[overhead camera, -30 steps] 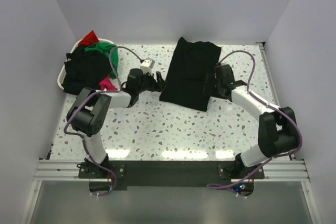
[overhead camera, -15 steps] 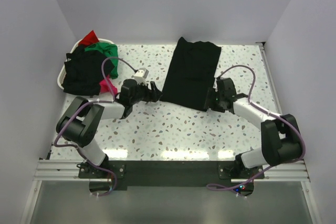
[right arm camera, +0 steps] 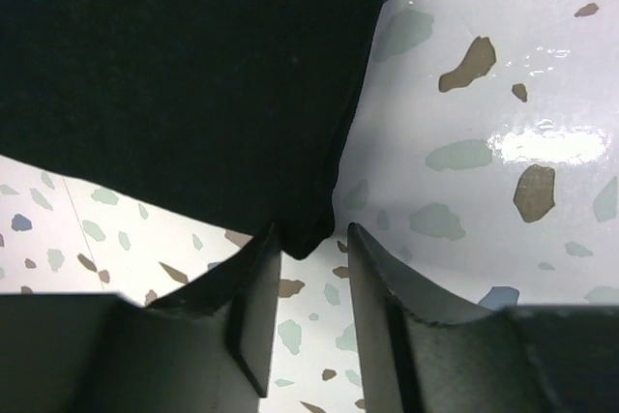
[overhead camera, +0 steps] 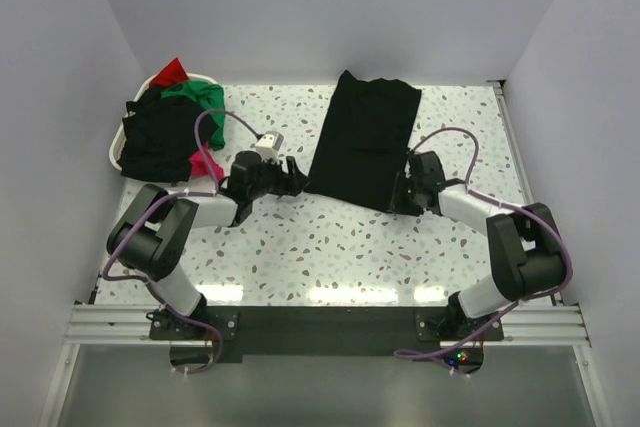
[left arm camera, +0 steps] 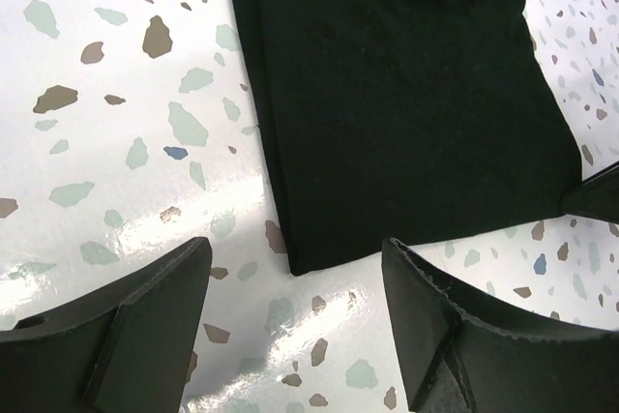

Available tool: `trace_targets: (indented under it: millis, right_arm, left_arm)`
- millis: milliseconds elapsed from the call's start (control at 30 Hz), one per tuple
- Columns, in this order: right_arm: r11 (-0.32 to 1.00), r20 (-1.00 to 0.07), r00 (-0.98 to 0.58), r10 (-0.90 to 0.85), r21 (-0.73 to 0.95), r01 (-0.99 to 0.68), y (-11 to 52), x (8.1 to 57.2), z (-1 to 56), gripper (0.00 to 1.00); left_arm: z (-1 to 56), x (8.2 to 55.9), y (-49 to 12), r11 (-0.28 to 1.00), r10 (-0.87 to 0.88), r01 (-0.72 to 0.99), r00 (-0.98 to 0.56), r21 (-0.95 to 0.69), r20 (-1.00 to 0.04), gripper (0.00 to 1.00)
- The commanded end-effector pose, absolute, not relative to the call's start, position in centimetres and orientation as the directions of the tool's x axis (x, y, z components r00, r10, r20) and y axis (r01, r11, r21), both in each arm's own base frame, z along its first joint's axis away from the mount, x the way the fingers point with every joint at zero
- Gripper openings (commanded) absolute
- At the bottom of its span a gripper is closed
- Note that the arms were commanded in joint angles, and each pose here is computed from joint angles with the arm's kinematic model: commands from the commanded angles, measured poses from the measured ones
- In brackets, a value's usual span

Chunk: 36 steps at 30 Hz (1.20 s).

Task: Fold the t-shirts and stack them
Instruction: Fold the tshirt

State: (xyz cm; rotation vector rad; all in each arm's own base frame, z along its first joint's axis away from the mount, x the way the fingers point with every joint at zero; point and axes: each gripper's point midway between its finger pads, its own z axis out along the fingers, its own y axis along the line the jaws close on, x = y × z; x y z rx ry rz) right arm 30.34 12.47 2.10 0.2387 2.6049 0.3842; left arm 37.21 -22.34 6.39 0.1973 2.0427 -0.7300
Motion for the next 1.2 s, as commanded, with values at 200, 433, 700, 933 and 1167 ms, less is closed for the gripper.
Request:
trace_targets:
  millis: [200,433,700,933,1167]
  right_arm:
    - [0.943,-0.447,-0.866,0.226,0.322,0.08,12.9,31.1,1.8,0.15]
    - [0.945,-0.446,-0.868,0.221,0.317,0.078,12.9,31.1,1.8,0.06]
    - [0.945,-0.442,-0.869,0.222,0.318,0.079,12.9,31.1,1.7,0.04]
    - [0.947,-0.437,-0.874,0.213,0.314,0.074,12.9,31.1,1.5,0.02]
    - [0.945,-0.433,-0.877,0.211,0.321,0.069,13.1,31.1,1.5,0.01]
  left_arm:
    - [6.2,35.9,-23.1,0.805,-0.082,0.454,-0.552,-0.381,-0.83,0.74]
    - [4.7,35.1,-24.0,0.803,-0.05,0.459,-0.585,-0.381,-0.81,0.66]
    - [3.6,35.8,-24.5,0.827,-0.025,0.443,-0.585,-0.346,-0.81,0.57]
    - [2.5,36.2,-24.6,0.849,-0.016,0.423,-0.581,-0.318,-0.814,0.5]
    - [2.0,36.2,-25.2,0.84,-0.003,0.44,-0.583,-0.319,-0.813,0.48]
